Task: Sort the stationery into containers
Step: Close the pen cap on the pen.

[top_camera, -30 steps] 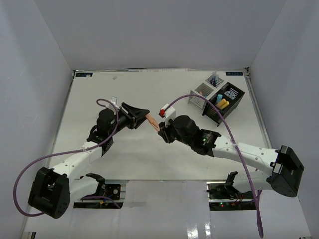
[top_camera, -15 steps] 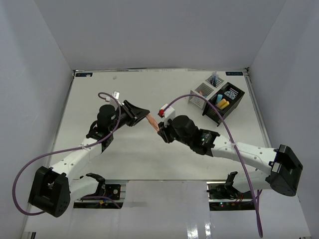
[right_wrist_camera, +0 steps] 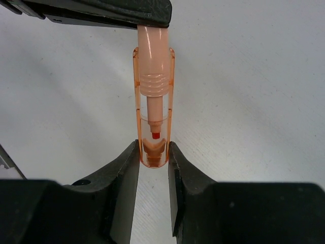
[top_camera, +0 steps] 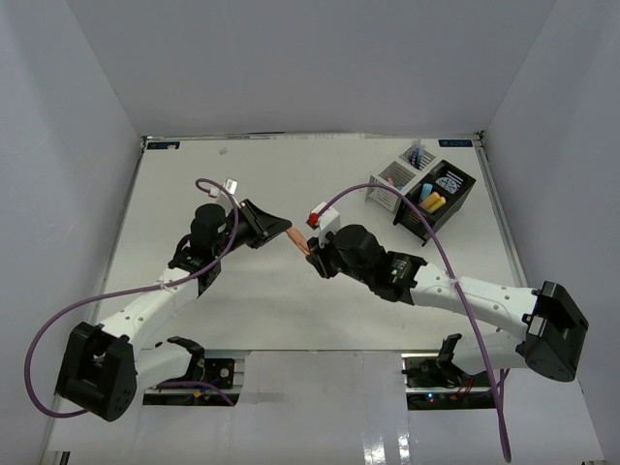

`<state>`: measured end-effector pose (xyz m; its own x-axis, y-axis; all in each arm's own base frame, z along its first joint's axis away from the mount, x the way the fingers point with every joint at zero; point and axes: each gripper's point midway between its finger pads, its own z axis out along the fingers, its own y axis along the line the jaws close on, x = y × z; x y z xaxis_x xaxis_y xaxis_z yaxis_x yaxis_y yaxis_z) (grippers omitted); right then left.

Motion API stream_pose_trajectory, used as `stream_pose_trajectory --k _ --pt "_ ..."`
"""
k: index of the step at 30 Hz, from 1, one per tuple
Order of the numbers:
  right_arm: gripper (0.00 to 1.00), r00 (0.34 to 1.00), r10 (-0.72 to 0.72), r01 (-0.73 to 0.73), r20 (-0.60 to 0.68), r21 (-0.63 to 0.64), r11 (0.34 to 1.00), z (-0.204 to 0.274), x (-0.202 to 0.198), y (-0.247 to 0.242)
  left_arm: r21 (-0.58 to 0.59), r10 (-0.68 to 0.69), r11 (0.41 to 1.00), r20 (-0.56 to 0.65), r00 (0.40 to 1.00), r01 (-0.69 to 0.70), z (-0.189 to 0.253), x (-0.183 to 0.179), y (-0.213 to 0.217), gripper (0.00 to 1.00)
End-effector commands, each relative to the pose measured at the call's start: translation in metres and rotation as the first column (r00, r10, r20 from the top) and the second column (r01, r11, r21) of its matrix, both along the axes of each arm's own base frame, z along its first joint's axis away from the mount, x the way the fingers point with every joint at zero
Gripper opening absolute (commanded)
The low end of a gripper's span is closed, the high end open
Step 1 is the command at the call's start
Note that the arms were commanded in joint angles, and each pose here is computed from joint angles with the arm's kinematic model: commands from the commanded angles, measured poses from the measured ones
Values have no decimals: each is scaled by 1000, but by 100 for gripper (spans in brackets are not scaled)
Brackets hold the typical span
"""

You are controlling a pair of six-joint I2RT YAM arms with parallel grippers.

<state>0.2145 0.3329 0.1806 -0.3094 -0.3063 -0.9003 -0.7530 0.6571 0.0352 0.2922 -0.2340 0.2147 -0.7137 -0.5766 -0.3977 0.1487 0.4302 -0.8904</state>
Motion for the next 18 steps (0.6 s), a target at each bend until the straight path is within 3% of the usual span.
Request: stream_pose_trajectory --k 1,18 --pt "10 998 -17 13 64 63 998 29 10 11 14 -57 998 72 996 56 20 -10 -5 21" --pt "8 988 -37 17 148 134 991 59 16 10 54 -228 973 115 967 223 23 -39 -31 15"
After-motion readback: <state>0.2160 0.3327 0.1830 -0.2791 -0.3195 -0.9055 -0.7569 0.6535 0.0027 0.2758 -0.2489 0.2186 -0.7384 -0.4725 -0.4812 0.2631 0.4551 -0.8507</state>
